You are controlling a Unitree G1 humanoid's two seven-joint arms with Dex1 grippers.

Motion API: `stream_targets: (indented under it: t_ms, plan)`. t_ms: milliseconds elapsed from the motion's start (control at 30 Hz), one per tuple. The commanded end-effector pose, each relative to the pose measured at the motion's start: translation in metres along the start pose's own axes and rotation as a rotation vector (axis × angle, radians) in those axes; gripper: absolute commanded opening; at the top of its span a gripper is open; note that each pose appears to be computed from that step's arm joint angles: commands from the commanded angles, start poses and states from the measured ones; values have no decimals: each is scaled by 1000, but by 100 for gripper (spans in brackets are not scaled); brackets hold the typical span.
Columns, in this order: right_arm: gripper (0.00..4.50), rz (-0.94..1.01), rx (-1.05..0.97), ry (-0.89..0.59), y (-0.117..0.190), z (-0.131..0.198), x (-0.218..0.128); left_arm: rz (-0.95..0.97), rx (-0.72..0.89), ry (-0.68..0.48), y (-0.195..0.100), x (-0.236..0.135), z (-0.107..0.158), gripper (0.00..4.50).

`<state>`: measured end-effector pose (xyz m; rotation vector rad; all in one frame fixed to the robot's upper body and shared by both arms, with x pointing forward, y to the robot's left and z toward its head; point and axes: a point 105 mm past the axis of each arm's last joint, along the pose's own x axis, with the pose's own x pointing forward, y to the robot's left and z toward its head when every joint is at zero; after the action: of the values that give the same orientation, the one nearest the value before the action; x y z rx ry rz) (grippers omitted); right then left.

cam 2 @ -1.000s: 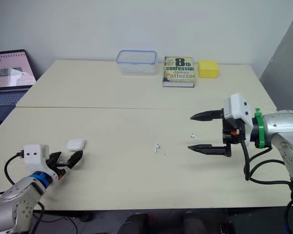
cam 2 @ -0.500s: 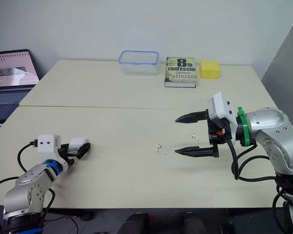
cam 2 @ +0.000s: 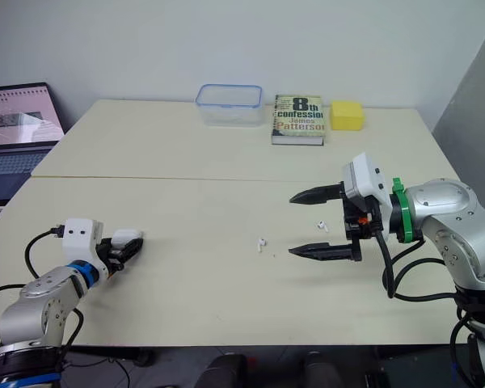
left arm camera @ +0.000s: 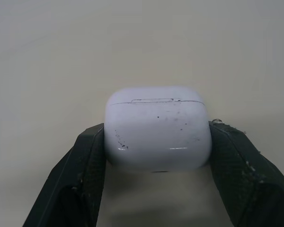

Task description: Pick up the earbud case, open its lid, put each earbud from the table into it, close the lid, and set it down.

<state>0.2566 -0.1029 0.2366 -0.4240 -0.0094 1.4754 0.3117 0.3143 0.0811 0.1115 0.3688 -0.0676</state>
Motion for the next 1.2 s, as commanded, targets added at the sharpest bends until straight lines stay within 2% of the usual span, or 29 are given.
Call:
stream_targets:
  t_ms: [33, 133, 267, 533, 800, 1133, 1200]
  plan:
    - [450, -26, -33, -28, -1, 13, -3, -178, 80, -16, -27, -3, -3, 277]
    - [450, -73, 111, -53, -6, 13, -8, -409, 157, -104, -66, -10, 10, 277]
    - [450, -125, 264, -10, -1, -4, -10, -803, 303, -279, -148, -32, 31, 277]
    - [450, -209, 576, 94, 16, -37, 8, -1091, 532, -601, -226, -57, 61, 277]
    - [450, -244, 758, 45, 26, -49, 34, -1169, 614, -741, -247, -64, 72, 277]
    - [450, -245, 880, -18, 28, -47, 53, -1172, 657, -795, -249, -59, 79, 277]
    - [411, -235, 900, -19, 30, -47, 54, -1170, 654, -798, -249, -59, 79, 277]
